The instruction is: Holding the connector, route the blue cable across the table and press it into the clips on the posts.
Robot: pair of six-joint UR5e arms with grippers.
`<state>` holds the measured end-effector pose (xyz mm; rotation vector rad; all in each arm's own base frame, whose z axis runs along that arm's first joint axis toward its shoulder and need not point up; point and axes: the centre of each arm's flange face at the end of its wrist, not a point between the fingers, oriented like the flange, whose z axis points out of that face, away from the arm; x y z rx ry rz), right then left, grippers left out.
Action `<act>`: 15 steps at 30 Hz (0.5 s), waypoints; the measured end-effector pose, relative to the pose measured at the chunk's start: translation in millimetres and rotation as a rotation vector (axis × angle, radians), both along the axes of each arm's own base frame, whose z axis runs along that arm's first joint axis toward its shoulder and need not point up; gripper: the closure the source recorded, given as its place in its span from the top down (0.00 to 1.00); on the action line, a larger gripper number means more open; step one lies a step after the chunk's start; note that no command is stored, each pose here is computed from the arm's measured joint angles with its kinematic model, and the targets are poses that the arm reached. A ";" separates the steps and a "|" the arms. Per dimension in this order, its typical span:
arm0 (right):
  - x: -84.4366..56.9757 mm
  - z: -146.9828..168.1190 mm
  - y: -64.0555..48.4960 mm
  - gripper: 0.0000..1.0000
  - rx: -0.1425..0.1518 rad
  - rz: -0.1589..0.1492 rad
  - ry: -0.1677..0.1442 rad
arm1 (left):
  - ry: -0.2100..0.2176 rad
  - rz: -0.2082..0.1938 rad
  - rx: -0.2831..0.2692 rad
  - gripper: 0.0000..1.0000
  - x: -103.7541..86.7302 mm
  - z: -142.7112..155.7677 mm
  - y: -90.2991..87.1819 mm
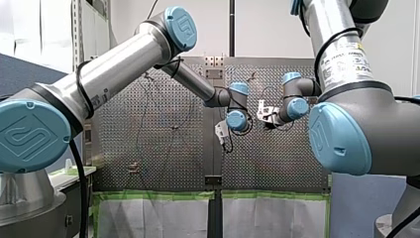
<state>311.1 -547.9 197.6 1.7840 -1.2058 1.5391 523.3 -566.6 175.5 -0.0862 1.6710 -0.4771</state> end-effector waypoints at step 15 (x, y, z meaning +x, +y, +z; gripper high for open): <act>0.8 9.7 -1.9 0.00 -0.005 0.004 0.001 | 0.029 -0.018 -0.016 0.00 -1.7 0.4 0.4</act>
